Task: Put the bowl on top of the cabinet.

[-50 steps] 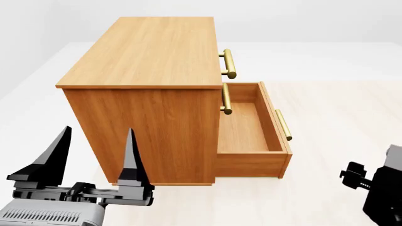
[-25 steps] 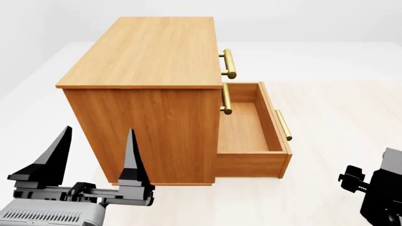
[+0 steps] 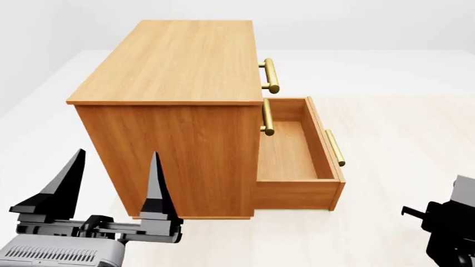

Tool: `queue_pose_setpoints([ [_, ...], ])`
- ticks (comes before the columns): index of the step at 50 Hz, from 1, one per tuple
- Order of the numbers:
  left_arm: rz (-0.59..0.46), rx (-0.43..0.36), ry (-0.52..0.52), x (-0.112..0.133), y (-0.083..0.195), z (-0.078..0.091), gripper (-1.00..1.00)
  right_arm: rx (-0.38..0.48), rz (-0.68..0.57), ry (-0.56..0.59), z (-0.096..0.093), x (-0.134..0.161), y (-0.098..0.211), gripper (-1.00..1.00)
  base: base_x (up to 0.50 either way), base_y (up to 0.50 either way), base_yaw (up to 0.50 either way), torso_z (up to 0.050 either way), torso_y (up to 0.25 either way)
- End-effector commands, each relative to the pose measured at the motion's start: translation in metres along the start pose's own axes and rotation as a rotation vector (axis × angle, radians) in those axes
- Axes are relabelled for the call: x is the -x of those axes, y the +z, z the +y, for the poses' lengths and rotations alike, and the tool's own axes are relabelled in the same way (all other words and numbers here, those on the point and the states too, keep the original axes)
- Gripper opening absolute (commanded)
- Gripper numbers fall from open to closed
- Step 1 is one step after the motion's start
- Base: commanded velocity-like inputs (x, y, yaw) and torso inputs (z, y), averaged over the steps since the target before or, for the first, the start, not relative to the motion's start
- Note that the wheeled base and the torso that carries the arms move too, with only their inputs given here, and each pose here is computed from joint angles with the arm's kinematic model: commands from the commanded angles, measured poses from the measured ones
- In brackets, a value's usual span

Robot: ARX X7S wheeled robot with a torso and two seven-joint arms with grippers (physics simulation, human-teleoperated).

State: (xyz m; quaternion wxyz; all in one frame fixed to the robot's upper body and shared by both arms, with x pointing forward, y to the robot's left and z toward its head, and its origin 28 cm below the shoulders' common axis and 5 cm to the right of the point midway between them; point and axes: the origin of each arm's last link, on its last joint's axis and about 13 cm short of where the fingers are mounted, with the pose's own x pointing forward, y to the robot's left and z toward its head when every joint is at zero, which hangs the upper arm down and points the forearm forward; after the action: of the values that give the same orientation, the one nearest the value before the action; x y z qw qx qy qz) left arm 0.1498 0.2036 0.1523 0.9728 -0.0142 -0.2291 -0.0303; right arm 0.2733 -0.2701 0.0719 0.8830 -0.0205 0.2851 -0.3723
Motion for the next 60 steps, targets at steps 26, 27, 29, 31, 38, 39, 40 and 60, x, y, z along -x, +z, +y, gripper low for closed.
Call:
queue_pose_setpoints([
  [26,0.000,0.004,0.004,0.000,0.000,0.001,1.00,-0.036,-0.246,0.059,-0.007,0.059,0.079,-1.00,0.00,0.00,0.00,0.000,0.000],
  [27,0.000,0.004,0.004,0.000,0.000,0.000,1.00,-0.035,-0.252,0.062,-0.007,0.060,0.081,-1.00,0.00,0.00,0.00,0.000,0.000],
  [29,0.001,0.004,0.004,0.000,0.000,0.000,1.00,-0.032,-0.267,0.067,-0.007,0.063,0.086,-1.00,0.00,0.00,0.00,0.000,0.000],
  [31,0.001,0.004,0.003,0.000,0.000,0.000,1.00,-0.028,-0.281,0.072,-0.007,0.067,0.092,-1.00,0.00,0.00,0.00,0.000,0.000],
  [38,0.001,0.003,0.004,0.000,0.000,0.000,1.00,-0.030,-0.324,0.096,-0.005,0.079,0.113,-1.00,0.00,0.00,0.00,0.000,0.000],
  [39,-0.001,0.003,0.005,0.000,0.001,0.000,1.00,-0.022,-0.336,0.101,-0.004,0.082,0.118,-1.00,0.00,0.00,0.00,0.000,0.000],
  [40,-0.001,0.003,0.005,0.000,0.001,0.000,1.00,-0.020,-0.338,0.104,-0.003,0.083,0.120,-1.00,0.00,0.00,0.00,0.000,0.000],
  [60,0.000,0.003,0.007,0.001,0.001,0.000,1.00,0.025,-0.400,0.199,0.016,0.102,0.172,-1.00,0.00,0.00,0.00,0.000,0.000],
])
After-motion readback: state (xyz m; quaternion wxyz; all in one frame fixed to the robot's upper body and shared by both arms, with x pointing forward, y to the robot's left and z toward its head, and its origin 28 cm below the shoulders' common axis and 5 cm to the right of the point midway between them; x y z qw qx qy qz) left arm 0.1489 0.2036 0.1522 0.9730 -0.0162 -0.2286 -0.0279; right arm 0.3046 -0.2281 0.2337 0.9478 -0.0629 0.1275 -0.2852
